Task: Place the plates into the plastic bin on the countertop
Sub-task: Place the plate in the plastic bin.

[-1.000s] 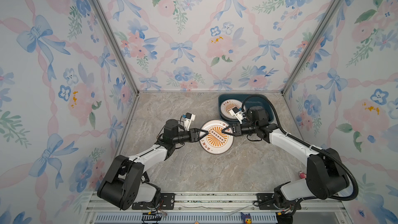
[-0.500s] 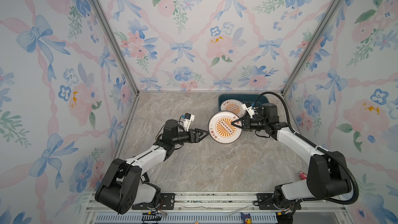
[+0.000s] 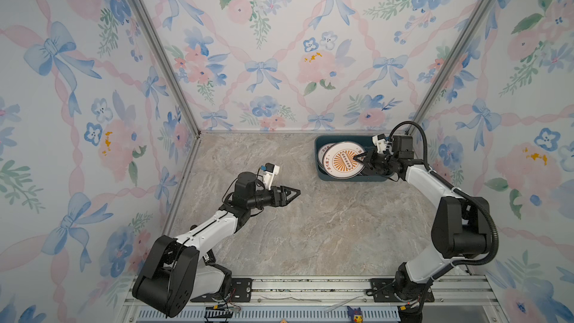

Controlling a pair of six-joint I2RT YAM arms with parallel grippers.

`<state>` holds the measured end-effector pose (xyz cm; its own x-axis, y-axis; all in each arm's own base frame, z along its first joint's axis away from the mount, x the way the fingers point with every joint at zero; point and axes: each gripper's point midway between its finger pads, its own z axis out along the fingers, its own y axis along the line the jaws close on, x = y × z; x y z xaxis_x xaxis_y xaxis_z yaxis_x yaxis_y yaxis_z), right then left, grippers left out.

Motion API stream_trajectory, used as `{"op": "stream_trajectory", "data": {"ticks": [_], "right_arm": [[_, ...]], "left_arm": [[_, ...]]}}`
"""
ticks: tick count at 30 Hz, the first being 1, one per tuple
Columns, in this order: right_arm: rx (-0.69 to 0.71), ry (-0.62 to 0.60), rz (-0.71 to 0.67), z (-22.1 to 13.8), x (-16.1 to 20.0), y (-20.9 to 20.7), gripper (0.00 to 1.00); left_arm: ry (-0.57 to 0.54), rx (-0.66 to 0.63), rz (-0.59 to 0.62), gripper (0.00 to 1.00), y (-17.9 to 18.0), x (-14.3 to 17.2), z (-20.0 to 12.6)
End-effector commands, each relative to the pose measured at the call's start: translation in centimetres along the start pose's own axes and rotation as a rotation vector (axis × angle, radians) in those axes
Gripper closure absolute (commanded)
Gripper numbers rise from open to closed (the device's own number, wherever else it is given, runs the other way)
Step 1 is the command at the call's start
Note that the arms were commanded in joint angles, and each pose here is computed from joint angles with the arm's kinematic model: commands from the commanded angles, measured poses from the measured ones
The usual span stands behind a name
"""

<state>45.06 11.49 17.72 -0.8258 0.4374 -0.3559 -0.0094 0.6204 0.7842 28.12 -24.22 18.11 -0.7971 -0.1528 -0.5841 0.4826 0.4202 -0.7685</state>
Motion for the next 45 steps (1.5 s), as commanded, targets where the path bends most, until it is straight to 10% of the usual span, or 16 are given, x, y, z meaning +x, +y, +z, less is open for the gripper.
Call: {"op": "stream_trajectory", "data": {"ticks": [1,45], "right_arm": [[0.015,-0.022,0.022,0.6,-2.1,-0.6,1.00],[0.088,0.009,0.223,9.6,-4.6,-10.4,1.00]], "left_arm": [[-0.009,0.009,0.041,0.20,-0.7,-0.7,0.0],[0.002,-0.012,0.028,0.21,0.3,-0.2,0.3]]}}
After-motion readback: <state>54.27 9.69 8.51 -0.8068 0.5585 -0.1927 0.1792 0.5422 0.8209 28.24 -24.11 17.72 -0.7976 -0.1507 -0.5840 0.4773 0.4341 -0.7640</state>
